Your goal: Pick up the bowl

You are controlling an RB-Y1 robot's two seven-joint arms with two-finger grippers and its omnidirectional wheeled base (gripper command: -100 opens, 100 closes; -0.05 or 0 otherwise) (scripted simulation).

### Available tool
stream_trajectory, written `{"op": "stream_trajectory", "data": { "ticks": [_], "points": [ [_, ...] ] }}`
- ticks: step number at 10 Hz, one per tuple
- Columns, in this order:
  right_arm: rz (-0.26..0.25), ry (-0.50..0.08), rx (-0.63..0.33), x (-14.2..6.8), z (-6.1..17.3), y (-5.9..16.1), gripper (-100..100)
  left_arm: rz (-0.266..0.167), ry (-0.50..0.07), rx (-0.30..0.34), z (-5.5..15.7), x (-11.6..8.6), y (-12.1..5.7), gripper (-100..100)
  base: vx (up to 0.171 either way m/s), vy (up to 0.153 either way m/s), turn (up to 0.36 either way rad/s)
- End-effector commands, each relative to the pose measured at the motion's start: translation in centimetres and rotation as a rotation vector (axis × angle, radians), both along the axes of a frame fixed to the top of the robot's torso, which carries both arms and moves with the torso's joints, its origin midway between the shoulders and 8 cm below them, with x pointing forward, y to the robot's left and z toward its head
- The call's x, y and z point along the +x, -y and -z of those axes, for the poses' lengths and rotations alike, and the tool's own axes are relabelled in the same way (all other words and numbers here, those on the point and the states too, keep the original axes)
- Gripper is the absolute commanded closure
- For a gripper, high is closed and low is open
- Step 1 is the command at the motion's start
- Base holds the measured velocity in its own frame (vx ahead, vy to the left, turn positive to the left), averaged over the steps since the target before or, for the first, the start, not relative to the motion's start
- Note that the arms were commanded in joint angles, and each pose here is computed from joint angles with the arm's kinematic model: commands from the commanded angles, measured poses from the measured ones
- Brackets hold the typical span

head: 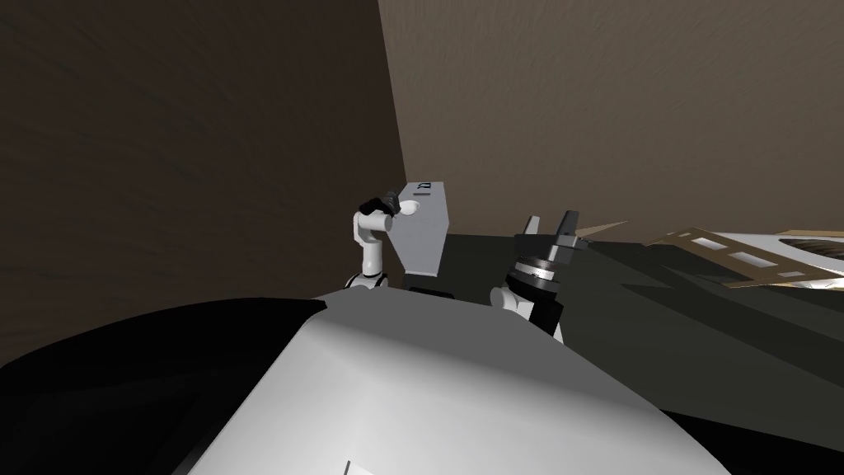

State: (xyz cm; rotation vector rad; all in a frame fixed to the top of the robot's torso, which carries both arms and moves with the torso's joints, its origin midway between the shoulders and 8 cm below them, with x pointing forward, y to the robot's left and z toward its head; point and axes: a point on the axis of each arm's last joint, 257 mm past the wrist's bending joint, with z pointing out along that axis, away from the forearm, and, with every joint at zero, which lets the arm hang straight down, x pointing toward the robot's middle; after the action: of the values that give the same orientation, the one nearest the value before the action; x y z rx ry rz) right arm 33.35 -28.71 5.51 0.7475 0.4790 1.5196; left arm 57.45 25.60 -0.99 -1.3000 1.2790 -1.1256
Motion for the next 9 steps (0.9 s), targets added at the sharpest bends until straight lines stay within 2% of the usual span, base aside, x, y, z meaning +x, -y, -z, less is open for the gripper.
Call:
{"op": "stream_trajectory", "data": {
  "ticks": [1,4,9],
  "points": [
    [0.0,0.0,0.0,0.0,0.0,0.0,0,-0.003,-0.033,-0.002,0.8,0.0,0.0,-100,0.004,-0.007,0.002],
    [0.0,0.0,0.0,0.0,0.0,0.0,0,-0.02,-0.103,-0.031,1.3,0.9,-0.4,-100,0.006,-0.015,-0.01],
    [0.0,0.0,0.0,0.0,0.0,0.0,0,-0.043,-0.224,-0.065,3.2,1.3,-0.9,-100,0.009,-0.013,-0.011]
  ]
}}
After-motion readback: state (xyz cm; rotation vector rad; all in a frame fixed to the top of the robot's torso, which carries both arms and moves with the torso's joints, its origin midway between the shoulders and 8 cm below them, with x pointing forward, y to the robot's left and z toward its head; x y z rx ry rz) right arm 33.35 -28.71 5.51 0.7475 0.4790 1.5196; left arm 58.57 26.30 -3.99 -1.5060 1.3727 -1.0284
